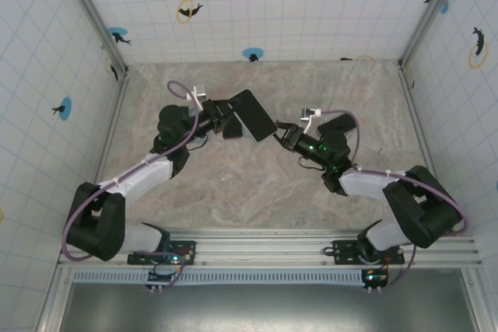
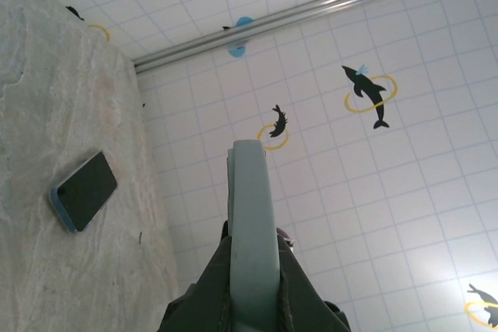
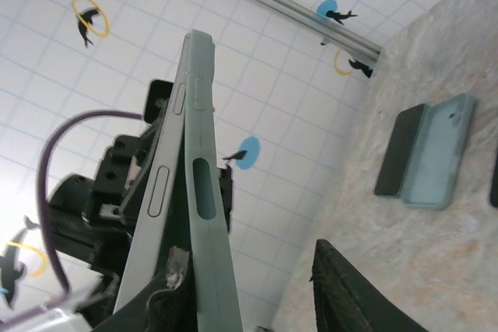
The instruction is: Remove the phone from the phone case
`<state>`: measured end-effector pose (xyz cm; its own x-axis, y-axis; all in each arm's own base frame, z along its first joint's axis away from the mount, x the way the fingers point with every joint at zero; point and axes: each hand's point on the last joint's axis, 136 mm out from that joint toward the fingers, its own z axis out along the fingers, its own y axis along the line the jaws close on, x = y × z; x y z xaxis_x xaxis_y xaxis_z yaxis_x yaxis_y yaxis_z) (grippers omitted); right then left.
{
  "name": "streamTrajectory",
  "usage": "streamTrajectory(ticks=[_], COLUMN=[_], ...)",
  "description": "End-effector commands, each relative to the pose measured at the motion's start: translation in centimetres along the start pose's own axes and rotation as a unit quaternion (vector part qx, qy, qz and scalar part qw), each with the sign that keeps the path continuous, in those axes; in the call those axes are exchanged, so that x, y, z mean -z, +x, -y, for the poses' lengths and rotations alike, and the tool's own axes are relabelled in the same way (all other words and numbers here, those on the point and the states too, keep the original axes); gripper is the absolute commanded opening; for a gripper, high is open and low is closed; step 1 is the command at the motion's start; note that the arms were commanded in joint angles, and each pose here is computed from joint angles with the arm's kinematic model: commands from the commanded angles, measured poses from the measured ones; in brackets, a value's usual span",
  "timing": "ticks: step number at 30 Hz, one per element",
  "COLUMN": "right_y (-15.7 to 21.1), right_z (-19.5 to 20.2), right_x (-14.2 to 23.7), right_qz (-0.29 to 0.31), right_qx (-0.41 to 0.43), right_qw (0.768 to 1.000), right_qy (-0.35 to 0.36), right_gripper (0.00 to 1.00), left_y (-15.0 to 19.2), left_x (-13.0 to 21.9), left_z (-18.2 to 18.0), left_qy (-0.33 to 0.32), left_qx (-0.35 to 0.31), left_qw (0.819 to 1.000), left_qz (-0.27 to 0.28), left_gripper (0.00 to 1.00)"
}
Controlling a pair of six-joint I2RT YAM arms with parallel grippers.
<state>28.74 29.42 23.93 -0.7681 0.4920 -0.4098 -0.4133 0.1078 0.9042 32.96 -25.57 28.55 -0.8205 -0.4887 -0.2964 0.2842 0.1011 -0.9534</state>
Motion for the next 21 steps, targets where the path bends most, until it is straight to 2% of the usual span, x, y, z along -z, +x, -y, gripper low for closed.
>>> streamTrajectory(ticks=[1, 3, 6, 8, 10, 19, 21], right_y=[-1.6, -1.8, -1.6, -1.5, -1.5, -1.7, -2.5], right_z=[-6.0, -6.1, -6.3, -6.2, -6.1, -5.0, -4.6], right_x=[-0.7, -0.7, -0.8, -0.8, -0.6, -0.3, -0.2], right_qz=[0.026, 0.028, 0.019, 0.018, 0.02, 0.03, 0.05], right_qx=[0.001, -0.013, -0.015, -0.018, -0.021, -0.031, -0.037], right_qw=[0.994, 0.992, 0.991, 0.99, 0.991, 0.993, 0.992], right_qy=[-0.11, -0.121, -0.133, -0.135, -0.133, -0.114, -0.107], right_gripper=[0.31, 0.25, 0.18, 0.07, 0.01, 0.0, 0.0], left_y=[-0.6, -0.8, -1.0, -1.1, -1.1, -1.2, -1.3], left_x=[-0.4, -0.4, -0.6, -0.7, -0.7, -0.9, -0.7], left_z=[-0.9, -1.4, -1.6, -1.7, -2.1, -2.3, -2.6], left_qy=[-0.009, -0.022, -0.033, -0.035, -0.042, -0.046, -0.054], left_qx=[-0.001, -0.002, -0.009, -0.008, -0.005, 0.004, 0.002], left_qw=[1.0, 0.999, 0.999, 0.999, 0.999, 0.999, 0.998], left_qz=[0.02, 0.025, 0.025, 0.025, 0.027, 0.025, 0.027], left_gripper=[0.0, 0.06, 0.06, 0.11, 0.13, 0.35, 0.41])
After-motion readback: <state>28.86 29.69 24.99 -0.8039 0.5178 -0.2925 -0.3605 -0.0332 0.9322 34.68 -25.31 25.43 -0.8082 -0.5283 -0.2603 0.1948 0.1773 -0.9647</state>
